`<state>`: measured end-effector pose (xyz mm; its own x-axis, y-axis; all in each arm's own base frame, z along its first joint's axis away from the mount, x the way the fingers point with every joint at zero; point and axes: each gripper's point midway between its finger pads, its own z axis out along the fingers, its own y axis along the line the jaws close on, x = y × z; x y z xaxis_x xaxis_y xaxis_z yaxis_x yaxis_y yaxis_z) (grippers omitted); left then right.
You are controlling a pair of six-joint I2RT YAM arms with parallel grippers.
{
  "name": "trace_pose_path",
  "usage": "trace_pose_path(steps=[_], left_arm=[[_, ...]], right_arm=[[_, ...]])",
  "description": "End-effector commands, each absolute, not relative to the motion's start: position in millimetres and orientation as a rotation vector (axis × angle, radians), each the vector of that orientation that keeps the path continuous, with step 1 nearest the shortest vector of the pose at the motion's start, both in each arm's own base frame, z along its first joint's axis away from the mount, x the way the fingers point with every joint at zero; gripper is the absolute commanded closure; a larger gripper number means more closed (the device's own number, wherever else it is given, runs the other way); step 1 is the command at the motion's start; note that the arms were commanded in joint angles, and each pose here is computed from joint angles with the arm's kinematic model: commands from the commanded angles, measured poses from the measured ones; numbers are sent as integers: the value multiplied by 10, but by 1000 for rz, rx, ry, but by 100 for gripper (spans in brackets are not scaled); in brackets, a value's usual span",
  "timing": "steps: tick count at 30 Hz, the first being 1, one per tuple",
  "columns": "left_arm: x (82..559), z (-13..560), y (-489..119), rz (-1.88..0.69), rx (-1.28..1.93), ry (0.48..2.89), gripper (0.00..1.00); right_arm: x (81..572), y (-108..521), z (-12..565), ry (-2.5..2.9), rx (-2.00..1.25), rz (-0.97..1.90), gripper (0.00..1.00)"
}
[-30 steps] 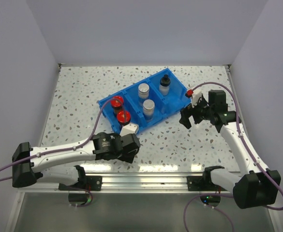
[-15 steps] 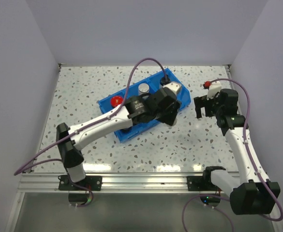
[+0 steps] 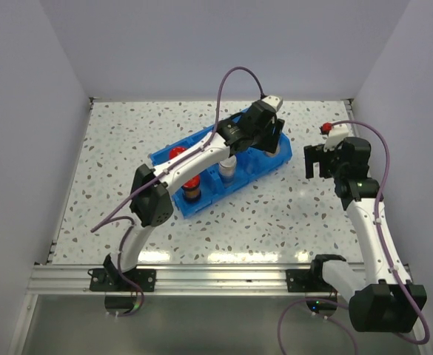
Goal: Organize the condiment bottles
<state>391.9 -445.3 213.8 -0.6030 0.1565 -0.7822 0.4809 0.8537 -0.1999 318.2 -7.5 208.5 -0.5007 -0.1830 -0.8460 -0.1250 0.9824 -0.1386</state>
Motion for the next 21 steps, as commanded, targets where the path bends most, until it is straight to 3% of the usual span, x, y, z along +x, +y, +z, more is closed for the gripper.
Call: trace_pose_path(steps=[1, 5, 11, 14, 18, 21], left_arm=[[4225, 2586, -4689, -631, 437, 2014, 92], [4334, 2345, -4700, -609, 459, 2048, 90], [4414, 1905, -4653, -548, 491, 2122, 79], [4453, 1763, -4661, -535, 494, 2137, 69], [4486, 1692, -4693, -536, 490, 2135, 45], [4499, 1666, -4701, -535, 485, 2135, 33]], right_arm=[[3249, -78, 2160, 2061, -195, -69, 2], [3256, -60, 2133, 2071, -202, -57, 1], [3258, -49, 2116, 2076, -206, -47, 1], [3261, -39, 2096, 2081, -212, -41, 1], [3262, -18, 2083, 2086, -219, -30, 1], [3267, -22, 2065, 2090, -221, -32, 1]])
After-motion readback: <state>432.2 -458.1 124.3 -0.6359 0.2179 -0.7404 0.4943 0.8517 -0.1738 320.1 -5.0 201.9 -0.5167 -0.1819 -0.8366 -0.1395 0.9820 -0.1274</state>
